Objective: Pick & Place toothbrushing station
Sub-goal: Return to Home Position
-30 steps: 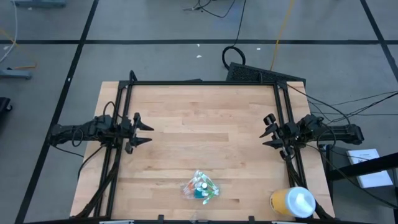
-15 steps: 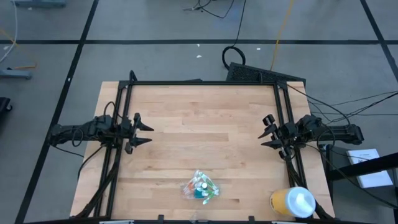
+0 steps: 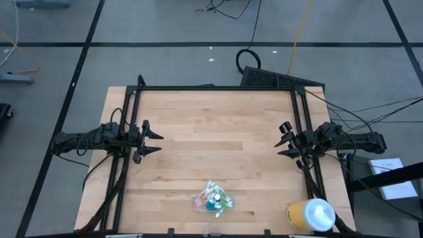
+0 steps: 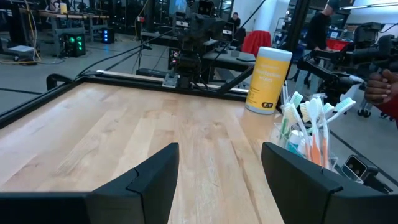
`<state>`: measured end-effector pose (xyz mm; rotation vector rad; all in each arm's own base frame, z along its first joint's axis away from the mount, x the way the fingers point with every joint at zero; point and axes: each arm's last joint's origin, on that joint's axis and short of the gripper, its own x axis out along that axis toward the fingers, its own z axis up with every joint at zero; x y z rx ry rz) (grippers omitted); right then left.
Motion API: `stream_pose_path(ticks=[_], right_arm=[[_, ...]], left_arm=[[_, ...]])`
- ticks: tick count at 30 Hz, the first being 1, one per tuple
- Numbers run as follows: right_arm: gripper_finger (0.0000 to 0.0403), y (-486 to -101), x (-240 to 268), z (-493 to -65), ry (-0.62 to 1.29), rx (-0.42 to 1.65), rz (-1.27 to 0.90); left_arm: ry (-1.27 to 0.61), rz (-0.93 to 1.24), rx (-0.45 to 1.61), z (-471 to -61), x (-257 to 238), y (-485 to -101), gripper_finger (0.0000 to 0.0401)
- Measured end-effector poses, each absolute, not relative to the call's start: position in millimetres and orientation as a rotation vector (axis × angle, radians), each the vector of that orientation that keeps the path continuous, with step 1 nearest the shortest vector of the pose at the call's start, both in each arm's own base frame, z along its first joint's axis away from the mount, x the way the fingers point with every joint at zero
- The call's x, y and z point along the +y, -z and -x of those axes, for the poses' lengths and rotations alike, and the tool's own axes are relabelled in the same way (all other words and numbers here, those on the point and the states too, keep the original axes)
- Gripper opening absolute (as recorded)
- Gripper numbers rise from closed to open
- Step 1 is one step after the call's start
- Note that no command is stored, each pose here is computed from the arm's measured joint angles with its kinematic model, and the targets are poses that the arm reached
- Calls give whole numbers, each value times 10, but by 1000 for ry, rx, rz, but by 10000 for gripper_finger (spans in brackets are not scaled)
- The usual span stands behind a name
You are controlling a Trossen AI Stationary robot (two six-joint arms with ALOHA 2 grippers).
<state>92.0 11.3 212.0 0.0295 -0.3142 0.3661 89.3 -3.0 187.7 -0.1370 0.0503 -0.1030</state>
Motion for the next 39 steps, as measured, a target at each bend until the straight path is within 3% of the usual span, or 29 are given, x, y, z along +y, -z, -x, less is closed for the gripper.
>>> stream_pose_path(ticks=[39], right_arm=[[114, -2095, 113, -867, -366, -309, -10]], left_arm=[[133, 141, -28, -972, -38, -1709, 237]])
